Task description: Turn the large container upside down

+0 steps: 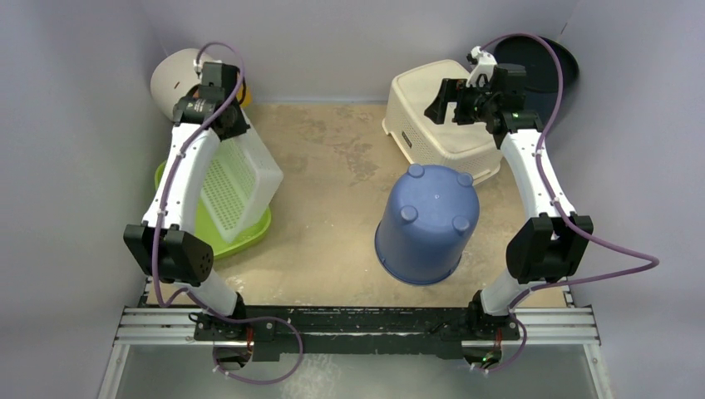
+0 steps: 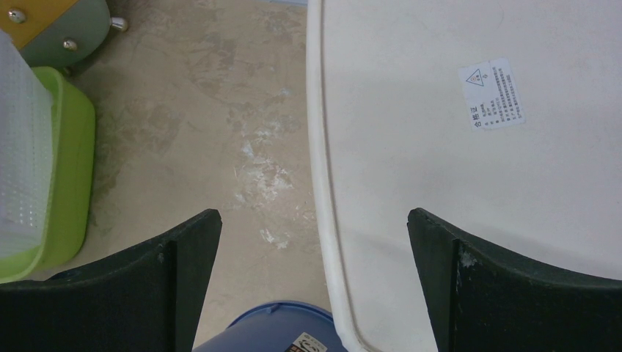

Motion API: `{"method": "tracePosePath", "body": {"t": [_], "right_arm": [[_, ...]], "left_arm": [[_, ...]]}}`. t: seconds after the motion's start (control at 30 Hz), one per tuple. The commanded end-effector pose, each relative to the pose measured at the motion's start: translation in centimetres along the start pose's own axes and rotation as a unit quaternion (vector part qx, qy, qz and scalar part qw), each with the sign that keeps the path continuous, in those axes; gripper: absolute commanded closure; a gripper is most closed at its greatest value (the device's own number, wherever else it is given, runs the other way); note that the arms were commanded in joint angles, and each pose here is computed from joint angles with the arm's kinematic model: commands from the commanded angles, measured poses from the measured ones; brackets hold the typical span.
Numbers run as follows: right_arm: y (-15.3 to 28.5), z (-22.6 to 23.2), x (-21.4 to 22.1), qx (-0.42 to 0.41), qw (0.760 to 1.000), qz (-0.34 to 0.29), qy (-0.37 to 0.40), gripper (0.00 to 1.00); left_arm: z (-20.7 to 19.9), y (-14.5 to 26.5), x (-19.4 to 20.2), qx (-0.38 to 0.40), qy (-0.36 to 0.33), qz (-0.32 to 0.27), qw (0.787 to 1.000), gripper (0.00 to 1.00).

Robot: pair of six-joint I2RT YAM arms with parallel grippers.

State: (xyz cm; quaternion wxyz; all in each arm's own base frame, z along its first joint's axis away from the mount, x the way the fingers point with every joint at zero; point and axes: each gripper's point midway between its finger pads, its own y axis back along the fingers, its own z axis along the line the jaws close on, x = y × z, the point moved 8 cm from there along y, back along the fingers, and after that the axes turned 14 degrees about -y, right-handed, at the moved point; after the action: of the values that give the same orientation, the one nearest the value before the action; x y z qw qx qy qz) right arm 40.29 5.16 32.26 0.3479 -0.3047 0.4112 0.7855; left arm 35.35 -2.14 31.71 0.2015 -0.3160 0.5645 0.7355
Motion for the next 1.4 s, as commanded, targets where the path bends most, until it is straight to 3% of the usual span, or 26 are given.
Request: {"method": "tracePosePath", "body": {"t": [0.0,0.2,0.37,0.5,0.63,0.73,0.9,1.17,1.37], "right_arm": [[0.0,0.4,-0.7,-0.014,1.0,-0.015,0.014,0.0],[0.0,0.5,-0.8,-0.012,1.0,-0.015,0.013,0.0],[0.1,0.5,-0.8,-0.011,1.0,-0.013,0.012,0.0],[0.4,0.6,-0.9,-0.01,1.0,-0.011,0.014,0.0],[0.7,0.6,-1.1,-0.004,1.0,-0.012,0.019,0.0],[0.9,0.6,-1.2,0.002,1.0,-0.013,0.023,0.0],[1.0,0.4,-1.2,0.012,0.999,-0.014,0.028,0.0],[0.5,0.2,-1.1,0.01,1.0,-0.009,0.028,0.0],[0.1,0.0,-0.8,0.007,1.0,-0.005,0.025,0.0]], "left_arm": [[1.7,5.6,-5.1,0.013,0.022,-0.119,0.993,1.0],[1.4,8.7,-8.1,0.067,0.049,-0.168,0.982,1.0],[-2.4,7.6,-9.2,0.189,0.091,-0.185,0.96,1.0],[-6.6,6.9,-10.1,0.262,0.085,-0.193,0.942,1.0],[-12.3,7.4,-11.0,0.364,0.088,-0.217,0.901,1.0],[-14.7,7.2,-11.3,0.446,0.127,-0.224,0.857,1.0],[-17.1,3.9,-8.5,0.514,0.2,-0.183,0.814,1.0],[-17.2,-3.0,-2.8,0.474,0.253,-0.102,0.837,1.0],[-16.5,-7.3,1.7,0.377,0.206,-0.036,0.902,1.0]]}}
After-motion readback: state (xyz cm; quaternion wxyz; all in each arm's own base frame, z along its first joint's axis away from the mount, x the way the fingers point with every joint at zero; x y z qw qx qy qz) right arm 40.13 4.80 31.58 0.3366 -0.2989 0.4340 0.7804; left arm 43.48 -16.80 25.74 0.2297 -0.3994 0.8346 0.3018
